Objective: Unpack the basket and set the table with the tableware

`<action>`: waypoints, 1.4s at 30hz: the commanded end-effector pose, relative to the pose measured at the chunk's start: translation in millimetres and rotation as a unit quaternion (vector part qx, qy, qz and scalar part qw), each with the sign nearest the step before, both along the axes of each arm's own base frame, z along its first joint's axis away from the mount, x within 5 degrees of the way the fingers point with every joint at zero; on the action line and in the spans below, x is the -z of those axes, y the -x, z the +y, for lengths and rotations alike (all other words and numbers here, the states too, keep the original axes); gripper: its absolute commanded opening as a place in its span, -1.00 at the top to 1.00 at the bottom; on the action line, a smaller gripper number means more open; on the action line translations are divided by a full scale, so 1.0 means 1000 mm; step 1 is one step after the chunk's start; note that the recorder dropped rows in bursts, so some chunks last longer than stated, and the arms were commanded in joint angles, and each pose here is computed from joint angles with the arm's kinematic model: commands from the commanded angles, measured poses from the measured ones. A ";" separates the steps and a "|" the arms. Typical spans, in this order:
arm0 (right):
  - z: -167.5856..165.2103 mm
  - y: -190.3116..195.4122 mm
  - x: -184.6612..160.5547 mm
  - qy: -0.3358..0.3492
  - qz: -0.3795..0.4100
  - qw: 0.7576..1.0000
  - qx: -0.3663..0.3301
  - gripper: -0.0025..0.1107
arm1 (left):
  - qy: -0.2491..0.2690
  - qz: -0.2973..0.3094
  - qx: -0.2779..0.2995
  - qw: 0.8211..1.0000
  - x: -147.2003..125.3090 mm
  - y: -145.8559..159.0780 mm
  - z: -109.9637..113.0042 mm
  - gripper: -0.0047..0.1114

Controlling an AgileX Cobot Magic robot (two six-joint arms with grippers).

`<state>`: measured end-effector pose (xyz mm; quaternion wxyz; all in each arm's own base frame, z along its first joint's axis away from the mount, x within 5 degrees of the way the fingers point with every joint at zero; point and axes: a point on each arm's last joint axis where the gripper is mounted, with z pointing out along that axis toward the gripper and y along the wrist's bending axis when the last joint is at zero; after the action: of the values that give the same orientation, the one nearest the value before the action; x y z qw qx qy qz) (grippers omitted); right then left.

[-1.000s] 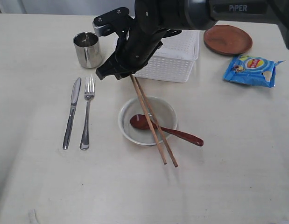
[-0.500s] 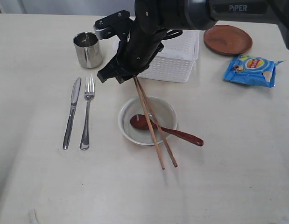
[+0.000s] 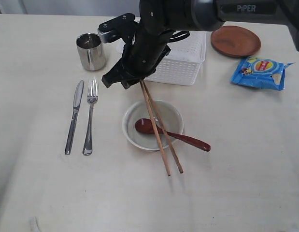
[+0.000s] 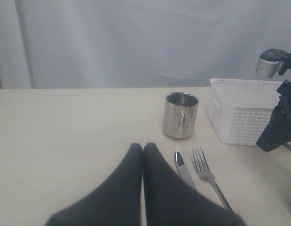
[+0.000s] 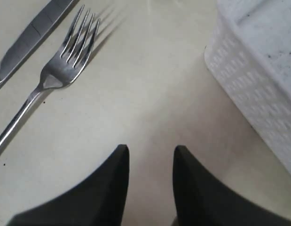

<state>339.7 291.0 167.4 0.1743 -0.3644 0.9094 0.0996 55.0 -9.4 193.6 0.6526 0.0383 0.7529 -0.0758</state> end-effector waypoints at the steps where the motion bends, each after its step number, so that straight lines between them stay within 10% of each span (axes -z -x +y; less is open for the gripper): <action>1: -0.003 0.002 -0.027 -0.019 -0.017 1.000 0.003 0.40 | 0.003 -0.005 0.001 1.000 0.000 0.000 0.000 0.92; 10: -0.026 0.034 -0.085 -0.001 0.019 1.000 -0.010 0.40 | 0.003 -0.005 0.001 1.000 0.000 0.000 0.000 0.92; 26: -0.044 0.104 -0.049 -0.019 0.162 0.985 -0.055 0.40 | 0.003 -0.005 0.001 1.000 0.000 0.000 0.000 0.92; 42: -0.028 0.116 -0.039 0.055 0.054 0.996 -0.055 0.40 | 0.003 -0.005 0.001 1.000 0.000 0.000 0.000 0.92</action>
<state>228.1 260.7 205.4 0.0951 -0.4054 0.9059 0.0780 55.0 -9.4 193.6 0.6526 0.0383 0.7529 -0.0758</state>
